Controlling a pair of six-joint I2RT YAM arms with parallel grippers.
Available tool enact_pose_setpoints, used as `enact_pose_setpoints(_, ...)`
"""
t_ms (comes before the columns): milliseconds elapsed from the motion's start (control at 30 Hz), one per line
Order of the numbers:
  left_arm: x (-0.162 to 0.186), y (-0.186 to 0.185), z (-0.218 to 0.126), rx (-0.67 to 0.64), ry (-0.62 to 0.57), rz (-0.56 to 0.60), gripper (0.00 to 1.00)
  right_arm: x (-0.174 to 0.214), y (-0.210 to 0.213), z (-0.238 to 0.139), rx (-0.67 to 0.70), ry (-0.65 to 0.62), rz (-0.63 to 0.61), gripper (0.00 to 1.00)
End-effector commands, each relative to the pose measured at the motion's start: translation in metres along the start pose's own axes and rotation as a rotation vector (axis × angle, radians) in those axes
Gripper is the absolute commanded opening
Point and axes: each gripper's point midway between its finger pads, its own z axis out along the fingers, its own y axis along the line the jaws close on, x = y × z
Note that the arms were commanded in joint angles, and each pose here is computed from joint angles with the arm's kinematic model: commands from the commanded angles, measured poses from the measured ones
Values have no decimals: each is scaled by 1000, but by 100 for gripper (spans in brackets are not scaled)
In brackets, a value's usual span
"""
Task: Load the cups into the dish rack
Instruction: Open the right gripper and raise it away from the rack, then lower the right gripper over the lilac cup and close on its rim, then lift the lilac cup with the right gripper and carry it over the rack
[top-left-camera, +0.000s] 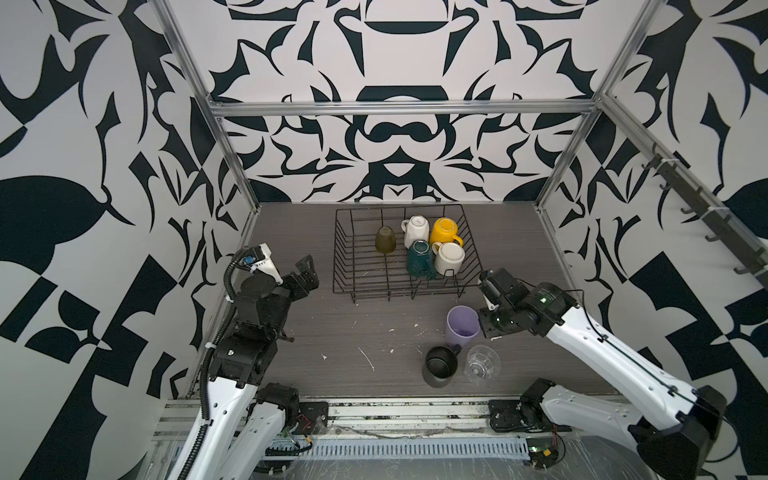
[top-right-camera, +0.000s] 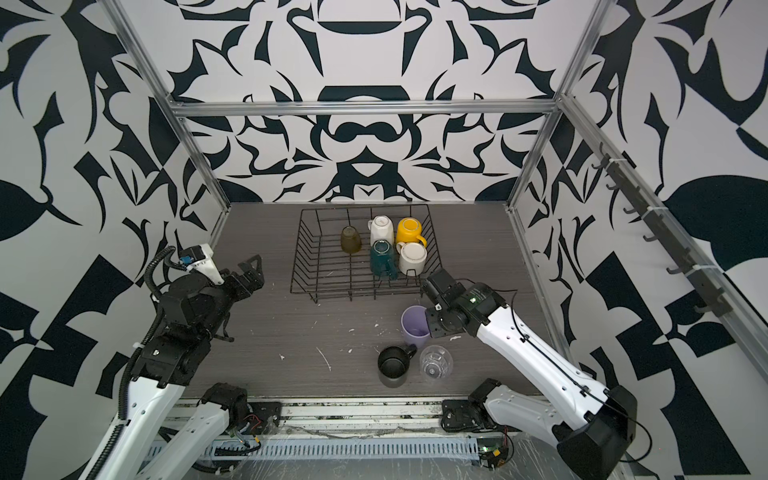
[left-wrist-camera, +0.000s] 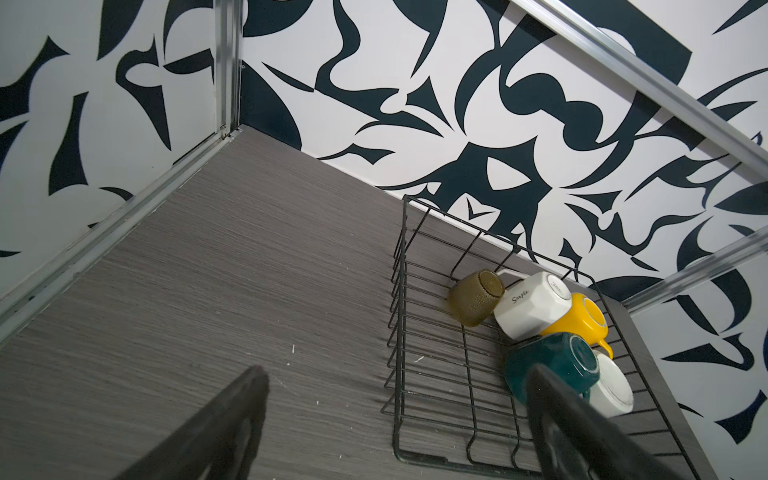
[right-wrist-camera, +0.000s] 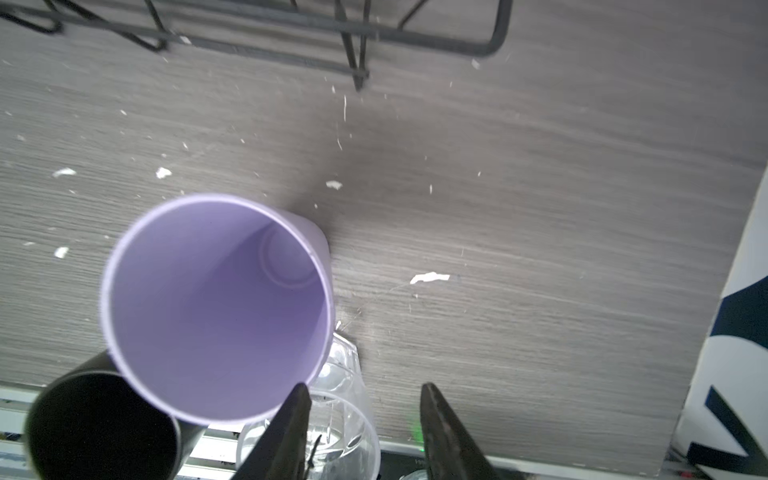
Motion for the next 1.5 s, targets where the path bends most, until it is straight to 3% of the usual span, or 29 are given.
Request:
enact_pose_setpoints(0, -3, -2, 1, 12, -16, -13, 99, -10, 4, -3, -36, -62, 59, 46)
enact_pose_setpoints(367, -1, -3, 2, 20, -11, -10, 99, -20, 9, -12, -54, -85, 57, 44)
enact_pose_setpoints(667, -1, -4, 2, 24, -10, -8, 99, -22, 19, 12, -68, -46, 55, 39)
enact_pose_setpoints(1333, 0, -4, 3, 25, -4, -7, 99, -28, 20, 36, -22, -18, 33, 0)
enact_pose_setpoints(1467, 0, -5, 3, 26, -2, -6, 99, -37, 19, 24, -19, -54, 24, 0)
